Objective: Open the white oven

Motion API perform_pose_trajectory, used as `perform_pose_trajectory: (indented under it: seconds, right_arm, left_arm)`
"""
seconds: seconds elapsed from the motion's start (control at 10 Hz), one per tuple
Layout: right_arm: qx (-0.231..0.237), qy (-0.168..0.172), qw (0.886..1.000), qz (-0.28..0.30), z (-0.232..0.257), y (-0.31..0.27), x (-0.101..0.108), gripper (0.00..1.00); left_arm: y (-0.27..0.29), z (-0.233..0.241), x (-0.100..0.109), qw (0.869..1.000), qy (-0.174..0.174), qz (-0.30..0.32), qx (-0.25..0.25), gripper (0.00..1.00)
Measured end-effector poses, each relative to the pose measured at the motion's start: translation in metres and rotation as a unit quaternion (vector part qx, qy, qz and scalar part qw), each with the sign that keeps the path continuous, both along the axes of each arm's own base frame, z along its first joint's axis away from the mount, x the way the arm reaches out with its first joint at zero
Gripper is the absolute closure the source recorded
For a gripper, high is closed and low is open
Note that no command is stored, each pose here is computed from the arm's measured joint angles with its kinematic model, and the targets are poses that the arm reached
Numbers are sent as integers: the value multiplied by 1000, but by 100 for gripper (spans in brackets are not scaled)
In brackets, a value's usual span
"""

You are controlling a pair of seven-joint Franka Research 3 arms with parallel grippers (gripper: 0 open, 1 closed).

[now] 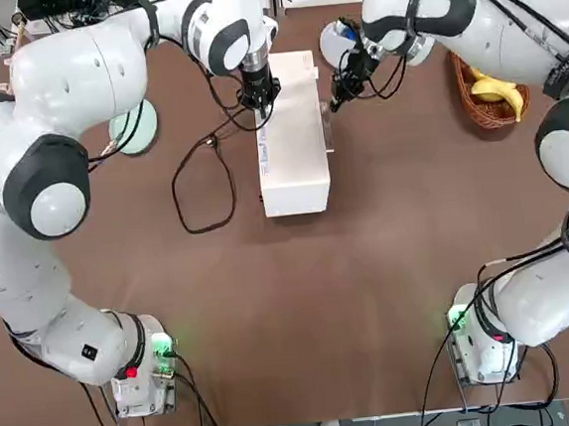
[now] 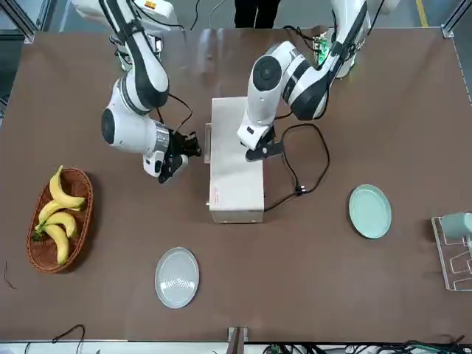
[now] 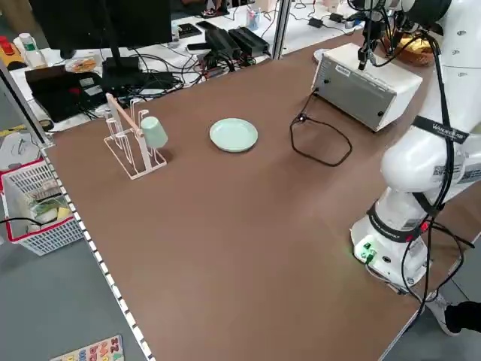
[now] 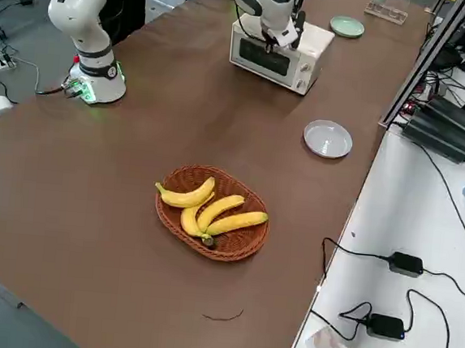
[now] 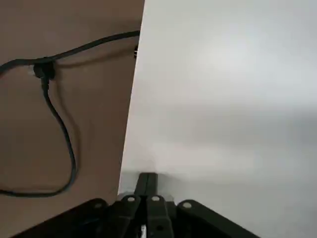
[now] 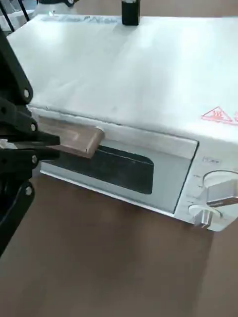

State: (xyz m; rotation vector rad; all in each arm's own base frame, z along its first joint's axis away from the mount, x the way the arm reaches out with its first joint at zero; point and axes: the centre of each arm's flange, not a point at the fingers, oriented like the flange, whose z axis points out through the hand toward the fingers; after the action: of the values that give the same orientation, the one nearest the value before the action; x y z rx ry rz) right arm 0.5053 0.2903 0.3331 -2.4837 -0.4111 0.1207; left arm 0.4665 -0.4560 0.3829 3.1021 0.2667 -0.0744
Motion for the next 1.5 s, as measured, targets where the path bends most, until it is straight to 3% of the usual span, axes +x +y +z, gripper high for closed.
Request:
perform_pose_trajectory:
  seconds: [1.5]
  right_arm:
    - [19,29,999,-41,-9,4,-6,91]
  left_arm:
    - [2,-1,2,1000,-5,11,5,99]
